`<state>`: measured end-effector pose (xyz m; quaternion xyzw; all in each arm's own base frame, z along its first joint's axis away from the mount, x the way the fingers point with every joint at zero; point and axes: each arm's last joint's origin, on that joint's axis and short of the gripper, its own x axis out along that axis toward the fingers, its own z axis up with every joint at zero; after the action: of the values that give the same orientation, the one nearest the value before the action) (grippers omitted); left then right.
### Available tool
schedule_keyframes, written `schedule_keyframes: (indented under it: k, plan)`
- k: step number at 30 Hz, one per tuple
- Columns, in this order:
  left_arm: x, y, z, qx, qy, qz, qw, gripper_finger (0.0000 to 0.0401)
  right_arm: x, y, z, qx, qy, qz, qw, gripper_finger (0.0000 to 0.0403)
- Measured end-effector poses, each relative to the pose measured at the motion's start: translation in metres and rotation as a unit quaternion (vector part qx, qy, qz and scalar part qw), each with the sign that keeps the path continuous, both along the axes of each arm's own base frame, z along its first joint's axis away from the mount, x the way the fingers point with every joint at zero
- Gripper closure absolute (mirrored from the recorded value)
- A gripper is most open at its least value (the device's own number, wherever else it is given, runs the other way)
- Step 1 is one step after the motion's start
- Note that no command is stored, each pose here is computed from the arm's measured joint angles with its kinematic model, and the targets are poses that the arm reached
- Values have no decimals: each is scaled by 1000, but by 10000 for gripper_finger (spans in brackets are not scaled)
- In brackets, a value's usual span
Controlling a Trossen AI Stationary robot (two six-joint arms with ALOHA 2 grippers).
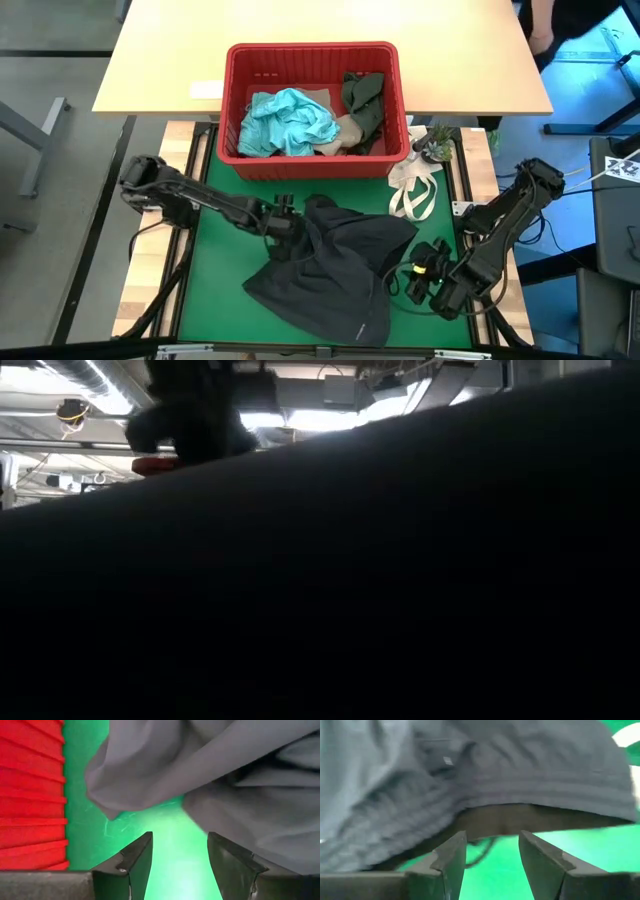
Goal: Fold Laundry from Bin
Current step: Fold the black shorts from the red laundry bin
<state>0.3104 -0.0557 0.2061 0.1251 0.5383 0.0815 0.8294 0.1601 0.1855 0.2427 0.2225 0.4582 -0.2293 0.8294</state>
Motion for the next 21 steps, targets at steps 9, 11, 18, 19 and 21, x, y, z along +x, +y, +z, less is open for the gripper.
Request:
schedule_keyframes:
  k: [9, 11, 18, 19, 21]
  plan:
    - [16, 29, -22, 28, 28, 4, 999, 219, 1, -11, -13, -63, 62, -46, 995, 221]
    - [18, 34, -22, 39, 20, 2, 999, 219, 7, -13, -18, -76, 81, -43, 993, 221]
    - [27, 49, -22, 45, -4, 3, 999, 219, 27, -27, -29, -105, 130, -39, 985, 221]
    - [27, 51, -22, 45, -5, 2, 999, 219, 29, -30, -30, -106, 133, -43, 985, 221]
    - [30, 55, -22, 49, -11, -1, 999, 219, 33, -36, -32, -105, 143, -47, 983, 221]
